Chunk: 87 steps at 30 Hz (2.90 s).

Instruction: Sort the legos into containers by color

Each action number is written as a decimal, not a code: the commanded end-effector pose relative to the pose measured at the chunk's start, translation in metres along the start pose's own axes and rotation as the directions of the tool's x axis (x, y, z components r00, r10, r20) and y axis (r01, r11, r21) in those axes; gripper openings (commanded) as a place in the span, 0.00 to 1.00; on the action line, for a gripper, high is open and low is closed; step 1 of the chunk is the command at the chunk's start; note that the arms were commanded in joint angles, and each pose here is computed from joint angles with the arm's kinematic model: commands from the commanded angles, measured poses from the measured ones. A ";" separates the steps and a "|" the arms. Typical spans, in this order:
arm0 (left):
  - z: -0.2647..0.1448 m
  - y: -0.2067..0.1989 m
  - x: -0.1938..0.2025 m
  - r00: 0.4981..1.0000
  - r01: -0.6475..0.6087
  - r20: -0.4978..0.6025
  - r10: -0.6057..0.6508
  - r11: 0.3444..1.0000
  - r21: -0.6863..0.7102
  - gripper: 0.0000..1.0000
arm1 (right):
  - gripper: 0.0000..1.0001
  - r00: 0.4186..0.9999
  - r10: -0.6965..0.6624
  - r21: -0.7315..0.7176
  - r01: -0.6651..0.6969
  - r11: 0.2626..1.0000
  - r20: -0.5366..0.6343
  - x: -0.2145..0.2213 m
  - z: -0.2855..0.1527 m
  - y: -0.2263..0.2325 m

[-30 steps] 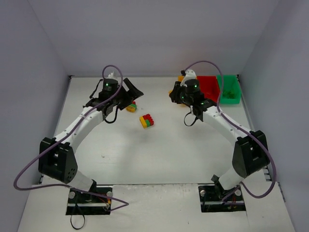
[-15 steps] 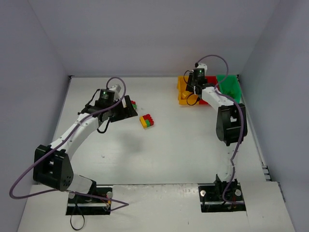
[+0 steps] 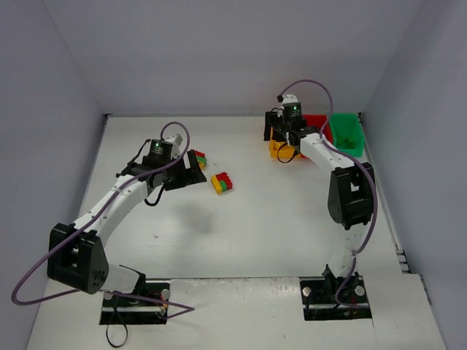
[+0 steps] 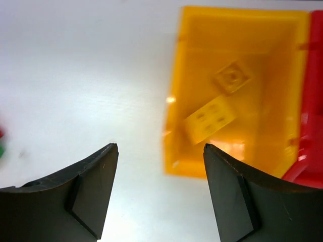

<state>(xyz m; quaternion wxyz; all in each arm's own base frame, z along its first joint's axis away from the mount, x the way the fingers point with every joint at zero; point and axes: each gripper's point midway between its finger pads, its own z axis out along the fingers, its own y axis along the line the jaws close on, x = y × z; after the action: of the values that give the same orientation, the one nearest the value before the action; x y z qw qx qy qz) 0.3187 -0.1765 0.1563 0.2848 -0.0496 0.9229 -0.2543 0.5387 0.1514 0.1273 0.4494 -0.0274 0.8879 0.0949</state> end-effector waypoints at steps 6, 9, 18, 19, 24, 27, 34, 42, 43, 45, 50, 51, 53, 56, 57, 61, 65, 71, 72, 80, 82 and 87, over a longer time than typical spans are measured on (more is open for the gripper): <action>0.015 -0.017 -0.017 0.995 -0.100 0.003 0.100 0.992 0.078 0.78 | 0.65 0.999 -0.047 -0.245 0.052 0.968 0.028 0.019 -0.085 0.086; 0.025 -0.020 -0.025 0.960 -0.275 -0.031 0.279 0.957 0.091 0.78 | 0.65 0.999 -0.034 -0.257 0.034 0.966 0.003 0.037 -0.101 0.084; 0.084 -0.009 -0.030 0.744 -0.629 -0.192 0.640 0.768 0.124 0.79 | 0.65 1.000 -0.002 -0.239 0.003 0.971 0.005 0.062 -0.143 0.068; 0.096 -0.009 -0.028 0.711 -0.656 -0.211 0.670 0.741 0.144 0.79 | 0.65 1.000 -0.001 -0.239 -0.001 0.971 -0.006 0.068 -0.145 0.066; 0.113 -0.012 -0.014 0.606 -0.729 -0.260 0.752 0.656 0.197 0.79 | 0.66 1.000 0.010 -0.245 -0.012 0.969 -0.009 0.079 -0.163 0.062; 0.120 -0.014 -0.011 0.565 -0.767 -0.248 0.787 0.612 0.193 0.79 | 0.66 1.000 0.011 -0.239 -0.012 0.971 -0.004 0.080 -0.167 0.059; 0.135 -0.024 -0.005 0.538 -0.792 -0.232 0.810 0.580 0.189 0.79 | 0.66 1.000 0.006 -0.231 -0.009 0.973 -0.012 0.083 -0.167 0.054; 0.149 -0.016 -0.003 0.510 -0.815 -0.234 0.828 0.552 0.174 0.79 | 0.66 1.000 -0.006 -0.228 -0.001 0.974 -0.030 0.090 -0.162 0.051; 0.151 -0.017 -0.003 0.509 -0.818 -0.230 0.829 0.550 0.171 0.79 | 0.66 0.999 -0.008 -0.235 0.000 0.972 -0.033 0.090 -0.162 0.052; 0.153 -0.017 -0.005 0.506 -0.822 -0.223 0.833 0.544 0.169 0.79 | 0.66 0.999 -0.009 -0.237 0.000 0.971 -0.038 0.092 -0.161 0.052; 0.158 -0.018 -0.005 0.478 -0.837 -0.205 0.854 0.513 0.188 0.79 | 0.65 0.999 -0.014 -0.245 0.003 0.970 -0.042 0.094 -0.162 0.051; 0.158 -0.020 -0.008 0.476 -0.842 -0.192 0.858 0.508 0.183 0.79 | 0.66 0.999 -0.016 -0.247 0.004 0.969 -0.044 0.095 -0.162 0.051; 0.155 -0.021 -0.012 0.469 -0.851 -0.177 0.865 0.497 0.172 0.79 | 0.65 0.999 -0.017 -0.257 0.004 0.966 -0.050 0.098 -0.163 0.052; 0.154 -0.026 -0.016 0.463 -0.859 -0.148 0.874 0.484 0.168 0.79 | 0.65 0.998 -0.016 -0.261 0.001 0.965 -0.053 0.100 -0.164 0.052; 0.155 -0.027 -0.017 0.465 -0.858 -0.143 0.874 0.484 0.170 0.79 | 0.65 0.998 -0.016 -0.262 0.001 0.965 -0.055 0.100 -0.164 0.052; 0.159 -0.025 -0.007 0.477 -0.840 -0.169 0.863 0.504 0.203 0.79 | 0.65 0.998 -0.016 -0.267 -0.002 0.964 -0.065 0.103 -0.163 0.052; 0.158 -0.020 0.005 0.483 -0.823 -0.196 0.853 0.519 0.229 0.60 | 0.64 0.998 -0.011 -0.281 -0.006 0.960 -0.060 0.100 -0.165 0.055; 0.129 -0.038 -0.008 0.507 -0.833 -0.101 0.856 0.517 0.199 0.29 | 0.59 0.998 0.020 -0.339 -0.036 0.940 -0.052 0.086 -0.173 0.067; 0.122 -0.044 -0.013 0.511 -0.836 -0.071 0.857 0.514 0.192 0.29 | 0.59 0.998 0.028 -0.354 -0.043 0.934 -0.048 0.080 -0.174 0.071; 0.029 -0.104 -0.056 0.498 -0.865 0.308 0.811 0.492 0.102 0.33 | 0.59 0.981 0.153 -0.527 -0.193 0.828 -0.118 0.039 -0.199 0.119; 0.005 -0.115 -0.057 0.475 -0.875 0.369 0.799 0.473 0.104 0.35 | 0.62 0.978 0.175 -0.558 -0.210 0.802 -0.116 0.023 -0.207 0.130; -0.035 -0.131 -0.050 0.426 -0.898 0.464 0.777 0.427 0.108 0.36 | 0.64 0.963 0.229 -0.610 -0.266 0.747 -0.139 -0.001 -0.223 0.150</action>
<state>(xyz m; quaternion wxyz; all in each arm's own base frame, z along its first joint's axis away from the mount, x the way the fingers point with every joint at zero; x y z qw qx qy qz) 0.3474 -0.2513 0.2421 0.4948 0.4204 0.7363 -0.1906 0.3443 0.2368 0.2386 0.3713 -0.0570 0.8420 0.3873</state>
